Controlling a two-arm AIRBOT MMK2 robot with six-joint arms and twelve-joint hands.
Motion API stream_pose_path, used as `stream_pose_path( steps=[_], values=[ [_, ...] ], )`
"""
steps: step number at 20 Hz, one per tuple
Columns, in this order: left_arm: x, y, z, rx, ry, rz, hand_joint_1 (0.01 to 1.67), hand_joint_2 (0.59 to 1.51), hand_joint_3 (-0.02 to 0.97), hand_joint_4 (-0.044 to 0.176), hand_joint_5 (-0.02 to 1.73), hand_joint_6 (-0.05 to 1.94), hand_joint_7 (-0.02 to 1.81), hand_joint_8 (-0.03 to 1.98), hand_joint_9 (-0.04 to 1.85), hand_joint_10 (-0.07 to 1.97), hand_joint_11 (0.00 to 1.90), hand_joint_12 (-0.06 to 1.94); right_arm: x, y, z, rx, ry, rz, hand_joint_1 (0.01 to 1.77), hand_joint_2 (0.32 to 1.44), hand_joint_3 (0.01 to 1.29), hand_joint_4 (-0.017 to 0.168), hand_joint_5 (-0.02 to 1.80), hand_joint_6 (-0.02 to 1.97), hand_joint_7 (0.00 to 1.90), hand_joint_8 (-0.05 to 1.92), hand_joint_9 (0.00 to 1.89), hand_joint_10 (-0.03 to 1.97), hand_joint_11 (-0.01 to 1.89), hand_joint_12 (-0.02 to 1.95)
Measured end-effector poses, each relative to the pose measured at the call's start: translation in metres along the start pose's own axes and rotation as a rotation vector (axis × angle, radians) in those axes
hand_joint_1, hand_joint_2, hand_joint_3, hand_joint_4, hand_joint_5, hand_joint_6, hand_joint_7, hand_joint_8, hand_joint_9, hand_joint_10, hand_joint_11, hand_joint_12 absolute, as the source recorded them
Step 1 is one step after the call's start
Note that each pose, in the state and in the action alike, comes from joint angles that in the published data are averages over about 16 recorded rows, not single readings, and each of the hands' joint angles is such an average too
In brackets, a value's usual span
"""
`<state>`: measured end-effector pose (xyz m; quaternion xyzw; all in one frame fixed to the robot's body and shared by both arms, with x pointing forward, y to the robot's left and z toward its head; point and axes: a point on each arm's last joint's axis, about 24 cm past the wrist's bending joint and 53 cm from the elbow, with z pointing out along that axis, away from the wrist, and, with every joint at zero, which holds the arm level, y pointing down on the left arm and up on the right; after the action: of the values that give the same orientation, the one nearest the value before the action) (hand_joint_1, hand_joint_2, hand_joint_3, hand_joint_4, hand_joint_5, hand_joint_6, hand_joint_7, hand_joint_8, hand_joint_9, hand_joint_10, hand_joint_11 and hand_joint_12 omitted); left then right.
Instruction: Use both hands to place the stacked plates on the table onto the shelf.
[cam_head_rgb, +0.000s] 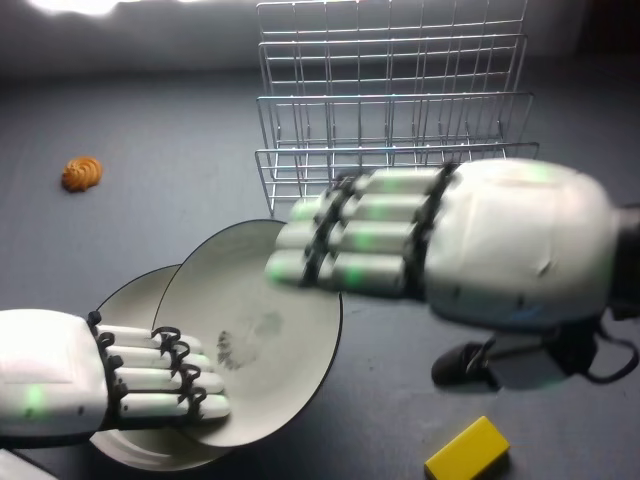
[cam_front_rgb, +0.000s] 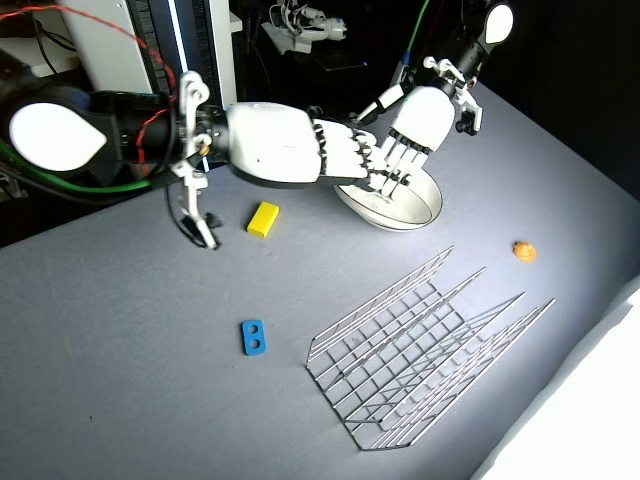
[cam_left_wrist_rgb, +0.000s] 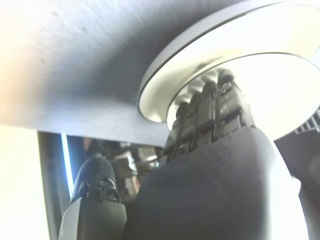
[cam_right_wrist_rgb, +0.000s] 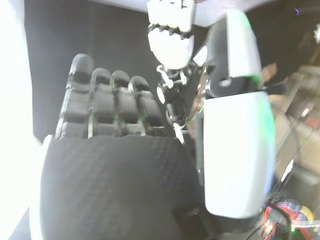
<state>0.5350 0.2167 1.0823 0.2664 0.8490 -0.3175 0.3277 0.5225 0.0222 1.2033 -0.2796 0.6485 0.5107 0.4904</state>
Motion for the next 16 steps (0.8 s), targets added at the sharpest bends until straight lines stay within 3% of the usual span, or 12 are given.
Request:
stream_pose_path(
  steps=[9,16],
  values=[
    [-0.005,-0.004,0.009,0.002,-0.028,-0.034,0.01,1.161,0.016,-0.003,0.01,-0.02,-0.01,-0.01,0.0,-0.01,0.02,-0.01,0.021,0.006,0.039,-0.017,0.039,-0.186,1.08,0.96,0.03,0.007,0.03,0.02,0.03,0.01,0.03,0.01,0.01,0.64],
    [-0.005,-0.004,0.009,0.002,-0.03,-0.037,0.01,1.161,0.017,-0.003,0.01,-0.02,-0.01,-0.02,0.0,-0.01,0.02,-0.01,0.026,-0.011,0.06,0.005,0.05,-0.228,1.12,0.97,0.03,0.009,0.06,0.02,0.05,0.01,0.08,0.01,0.01,0.84]
  ],
)
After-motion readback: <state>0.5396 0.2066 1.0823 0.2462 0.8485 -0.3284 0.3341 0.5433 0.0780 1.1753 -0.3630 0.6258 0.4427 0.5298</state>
